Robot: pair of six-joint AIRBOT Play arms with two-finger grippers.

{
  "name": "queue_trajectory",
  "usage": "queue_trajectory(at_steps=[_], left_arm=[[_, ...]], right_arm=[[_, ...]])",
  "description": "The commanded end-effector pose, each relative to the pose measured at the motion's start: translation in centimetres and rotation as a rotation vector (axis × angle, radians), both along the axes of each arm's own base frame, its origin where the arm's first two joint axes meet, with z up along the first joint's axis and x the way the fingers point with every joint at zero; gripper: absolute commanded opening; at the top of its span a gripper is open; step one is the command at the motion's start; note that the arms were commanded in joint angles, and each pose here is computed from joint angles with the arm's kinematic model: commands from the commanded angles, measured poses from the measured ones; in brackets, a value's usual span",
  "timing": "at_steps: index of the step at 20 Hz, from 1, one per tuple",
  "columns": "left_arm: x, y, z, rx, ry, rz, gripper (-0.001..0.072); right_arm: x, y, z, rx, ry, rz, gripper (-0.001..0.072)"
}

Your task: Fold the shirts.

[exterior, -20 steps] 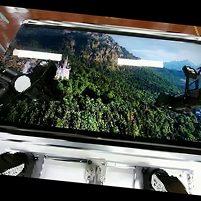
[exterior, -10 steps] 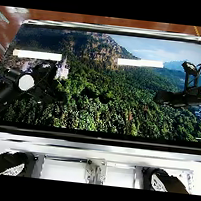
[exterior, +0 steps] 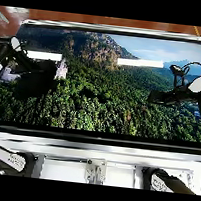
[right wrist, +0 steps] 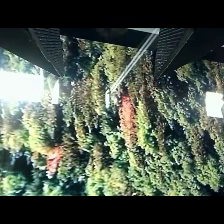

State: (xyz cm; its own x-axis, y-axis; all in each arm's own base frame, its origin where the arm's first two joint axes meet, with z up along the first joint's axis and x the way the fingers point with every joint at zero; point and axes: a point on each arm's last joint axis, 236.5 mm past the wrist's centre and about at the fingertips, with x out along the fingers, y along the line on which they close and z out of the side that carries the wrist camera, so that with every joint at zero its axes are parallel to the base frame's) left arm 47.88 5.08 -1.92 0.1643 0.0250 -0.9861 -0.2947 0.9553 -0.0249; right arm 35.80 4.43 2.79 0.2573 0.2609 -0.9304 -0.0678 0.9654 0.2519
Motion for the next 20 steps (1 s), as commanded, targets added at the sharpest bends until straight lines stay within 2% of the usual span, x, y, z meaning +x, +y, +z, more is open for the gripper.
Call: queue_trajectory(at_steps=[1,6,7,9,11,13,16,18,20], left_arm=[[1.6,4.9,-4.1,-0.016,0.066,0.134,0.0720],[2.4,4.8,-7.0,-0.025,0.072,0.115,0.0720],[2.6,4.7,-7.0,-0.025,0.063,0.113,0.0700],[2.7,3.3,-6.6,-0.071,0.063,0.030,0.0048],[2.4,1.9,-5.0,-0.105,0.057,-0.006,0.0040],[2.6,0.4,-0.4,-0.083,-0.018,-0.082,0.0039],[2.3,-4.1,12.0,-0.040,-0.268,-0.205,0.0039],[-0.4,-9.3,22.2,-0.075,-0.496,-0.298,0.0039],[-5.5,-14.8,30.5,-0.142,-0.679,-0.417,0.0039]], right_arm=[[1.1,0.2,-0.5,0.015,-0.021,-0.012,0.0678],[2.5,0.0,0.0,0.014,-0.081,-0.032,0.0678],[2.3,0.1,-0.1,0.016,-0.074,-0.031,0.0677],[1.8,0.5,-0.1,0.033,-0.051,-0.029,0.0678],[1.2,1.5,0.0,0.080,-0.022,-0.023,0.0677],[0.7,2.1,0.1,0.106,-0.002,-0.016,0.0677],[2.5,0.8,0.3,0.040,-0.094,0.004,0.0677],[3.6,0.8,1.3,0.040,-0.139,-0.004,0.0672],[3.3,1.2,3.2,0.051,-0.150,0.015,0.0672]])
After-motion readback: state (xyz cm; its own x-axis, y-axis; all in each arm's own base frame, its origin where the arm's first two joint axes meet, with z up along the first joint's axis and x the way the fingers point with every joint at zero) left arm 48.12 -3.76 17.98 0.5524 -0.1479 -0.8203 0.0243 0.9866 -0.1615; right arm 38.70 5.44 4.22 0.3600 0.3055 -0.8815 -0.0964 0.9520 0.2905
